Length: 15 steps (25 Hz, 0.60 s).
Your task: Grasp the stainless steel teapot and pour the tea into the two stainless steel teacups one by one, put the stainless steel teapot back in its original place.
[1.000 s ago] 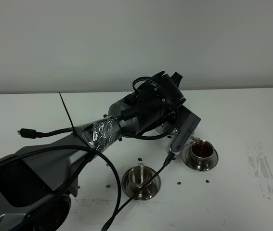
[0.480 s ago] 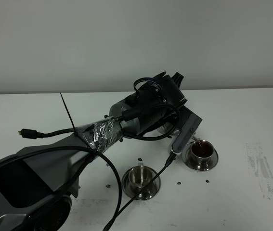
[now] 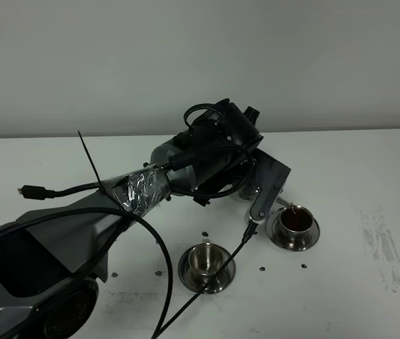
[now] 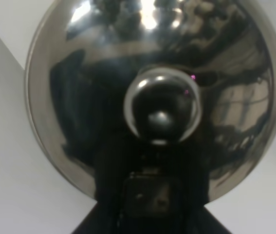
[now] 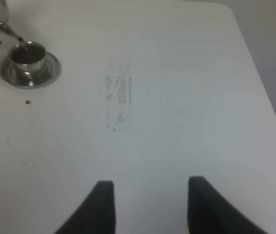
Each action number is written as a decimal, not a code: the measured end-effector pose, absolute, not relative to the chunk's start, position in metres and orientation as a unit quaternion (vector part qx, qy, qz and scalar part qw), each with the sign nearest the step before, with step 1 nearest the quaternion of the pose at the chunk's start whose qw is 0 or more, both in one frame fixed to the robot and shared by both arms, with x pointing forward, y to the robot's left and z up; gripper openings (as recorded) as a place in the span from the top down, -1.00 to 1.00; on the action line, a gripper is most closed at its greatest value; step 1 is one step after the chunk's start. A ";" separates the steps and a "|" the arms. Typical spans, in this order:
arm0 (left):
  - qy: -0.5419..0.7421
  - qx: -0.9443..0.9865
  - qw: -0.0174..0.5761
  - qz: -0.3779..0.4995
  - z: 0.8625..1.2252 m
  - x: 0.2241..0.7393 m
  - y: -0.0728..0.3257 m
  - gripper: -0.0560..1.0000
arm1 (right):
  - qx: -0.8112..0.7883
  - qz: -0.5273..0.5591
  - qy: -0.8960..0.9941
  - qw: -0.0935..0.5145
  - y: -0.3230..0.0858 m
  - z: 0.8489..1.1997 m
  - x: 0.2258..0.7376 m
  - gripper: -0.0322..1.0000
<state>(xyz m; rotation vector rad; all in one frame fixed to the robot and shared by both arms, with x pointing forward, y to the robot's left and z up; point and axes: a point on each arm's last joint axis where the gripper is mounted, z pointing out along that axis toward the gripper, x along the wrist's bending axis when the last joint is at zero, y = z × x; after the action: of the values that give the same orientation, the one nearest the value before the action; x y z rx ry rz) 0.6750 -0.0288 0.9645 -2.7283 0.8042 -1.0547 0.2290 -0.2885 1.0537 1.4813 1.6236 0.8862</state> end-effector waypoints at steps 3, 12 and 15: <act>0.253 -0.904 0.050 -0.341 0.964 0.679 -0.022 0.51 | 0.579 0.346 0.635 0.376 -0.289 1.054 0.229 0.28; 0.211 -0.925 -0.007 -0.316 0.962 0.682 -0.016 0.51 | 0.579 0.346 0.635 0.376 -0.289 1.054 0.229 0.28; 0.204 -0.926 -0.017 -0.318 0.971 0.682 -0.014 0.51 | 0.579 0.346 0.635 0.376 -0.289 1.054 0.229 0.28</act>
<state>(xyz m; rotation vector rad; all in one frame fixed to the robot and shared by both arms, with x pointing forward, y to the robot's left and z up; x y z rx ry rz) 0.6815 -0.0144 0.9711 -2.9406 0.6467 -1.0092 0.2290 -0.2885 1.0537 1.4813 1.6236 0.8862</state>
